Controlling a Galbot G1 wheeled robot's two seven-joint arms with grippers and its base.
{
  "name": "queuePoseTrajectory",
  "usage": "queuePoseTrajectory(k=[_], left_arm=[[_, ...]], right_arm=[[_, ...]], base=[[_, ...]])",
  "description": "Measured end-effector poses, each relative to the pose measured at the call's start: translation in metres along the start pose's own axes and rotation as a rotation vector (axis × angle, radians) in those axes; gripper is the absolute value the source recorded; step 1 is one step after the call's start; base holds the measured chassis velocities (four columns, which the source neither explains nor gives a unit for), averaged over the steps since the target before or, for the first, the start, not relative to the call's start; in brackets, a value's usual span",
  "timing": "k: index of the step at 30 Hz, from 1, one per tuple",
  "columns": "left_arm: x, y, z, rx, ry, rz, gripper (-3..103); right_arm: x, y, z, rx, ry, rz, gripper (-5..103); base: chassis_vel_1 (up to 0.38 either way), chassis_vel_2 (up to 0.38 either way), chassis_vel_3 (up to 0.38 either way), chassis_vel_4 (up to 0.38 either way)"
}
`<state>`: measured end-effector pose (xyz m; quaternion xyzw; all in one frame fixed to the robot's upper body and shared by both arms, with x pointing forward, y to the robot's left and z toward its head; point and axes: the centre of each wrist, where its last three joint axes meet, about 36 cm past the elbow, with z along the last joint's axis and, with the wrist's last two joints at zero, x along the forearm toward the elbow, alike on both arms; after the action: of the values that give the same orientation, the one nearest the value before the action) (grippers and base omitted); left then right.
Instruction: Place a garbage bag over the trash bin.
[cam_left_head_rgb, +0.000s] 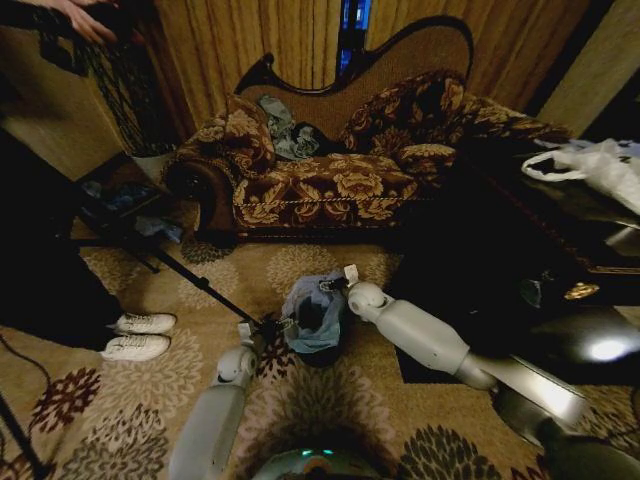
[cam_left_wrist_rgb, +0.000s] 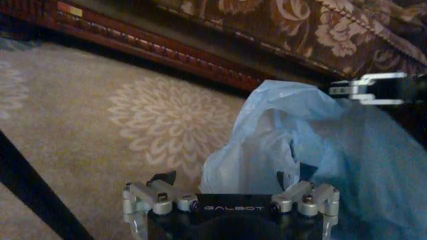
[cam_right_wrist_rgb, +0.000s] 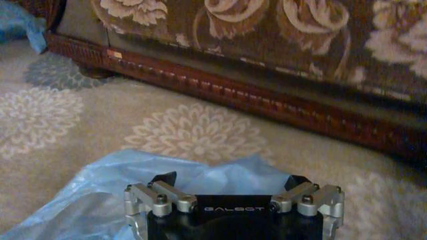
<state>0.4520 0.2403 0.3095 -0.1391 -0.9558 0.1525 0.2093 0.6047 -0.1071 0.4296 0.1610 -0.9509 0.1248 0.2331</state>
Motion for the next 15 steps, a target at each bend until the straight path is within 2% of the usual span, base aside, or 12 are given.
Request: queuePoseTrajectory(k=[2, 4, 6, 8, 15], left_arm=[[0.001, 0.0, 0.0, 0.002, -0.002, 0.002, 100], [0.003, -0.001, 0.0, 0.005, -0.009, 0.005, 100], [0.003, -0.001, 0.0, 0.005, -0.01, 0.005, 100], [0.005, -0.003, 0.001, 0.007, -0.022, 0.011, 100], [0.01, -0.005, -0.003, 0.014, -0.047, 0.024, 100]], right_arm=[[-0.004, -0.001, 0.001, 0.023, -0.006, 0.006, 100], [-0.011, -0.005, 0.003, 0.074, -0.017, 0.011, 100], [-0.013, -0.006, 0.004, 0.089, -0.02, 0.009, 100], [-0.028, -0.015, 0.015, 0.175, -0.028, 0.01, 100], [-0.041, -0.016, 0.029, 0.222, -0.028, 0.032, 100]], base=[[0.0, 0.0, 0.0, 0.0], [0.0, 0.0, 0.0, 0.0], [0.0, 0.0, 0.0, 0.0], [0.0, 0.0, 0.0, 0.0], [0.0, 0.0, 0.0, 0.0]])
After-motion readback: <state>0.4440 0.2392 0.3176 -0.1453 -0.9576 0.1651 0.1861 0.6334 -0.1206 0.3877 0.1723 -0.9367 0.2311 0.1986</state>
